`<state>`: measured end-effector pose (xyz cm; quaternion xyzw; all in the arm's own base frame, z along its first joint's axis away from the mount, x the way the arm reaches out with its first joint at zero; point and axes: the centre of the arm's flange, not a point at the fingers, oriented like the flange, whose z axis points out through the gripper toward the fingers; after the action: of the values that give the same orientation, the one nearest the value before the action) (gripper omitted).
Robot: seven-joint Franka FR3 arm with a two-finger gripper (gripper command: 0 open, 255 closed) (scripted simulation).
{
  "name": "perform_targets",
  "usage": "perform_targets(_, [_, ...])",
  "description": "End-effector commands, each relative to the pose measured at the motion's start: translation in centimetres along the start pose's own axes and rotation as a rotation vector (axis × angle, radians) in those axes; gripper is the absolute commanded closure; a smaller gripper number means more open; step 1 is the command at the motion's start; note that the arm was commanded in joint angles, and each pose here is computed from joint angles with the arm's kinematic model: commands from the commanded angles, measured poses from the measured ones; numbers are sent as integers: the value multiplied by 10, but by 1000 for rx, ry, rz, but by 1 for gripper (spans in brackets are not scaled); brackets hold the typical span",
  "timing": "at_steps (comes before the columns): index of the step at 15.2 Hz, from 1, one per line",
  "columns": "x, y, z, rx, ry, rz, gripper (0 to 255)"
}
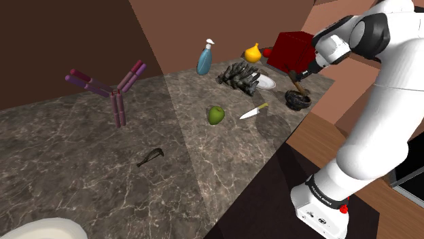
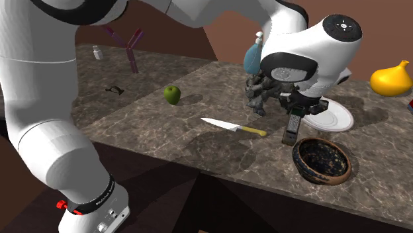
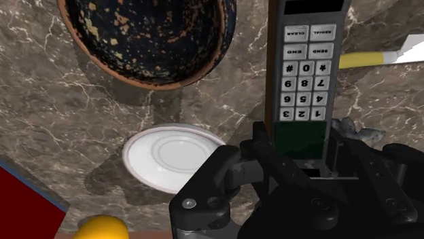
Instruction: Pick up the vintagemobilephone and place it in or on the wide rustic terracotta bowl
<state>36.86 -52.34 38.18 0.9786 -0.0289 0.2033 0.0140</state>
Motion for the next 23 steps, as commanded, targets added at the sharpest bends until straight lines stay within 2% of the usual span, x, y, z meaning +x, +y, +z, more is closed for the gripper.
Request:
perform_targets(1, [-7,25,-4,1,1,-1,255])
perform_targets(10, [-39,133,-14,1,1,-1,255])
perform_targets(23, [-66,132,46,1,1,-1,255])
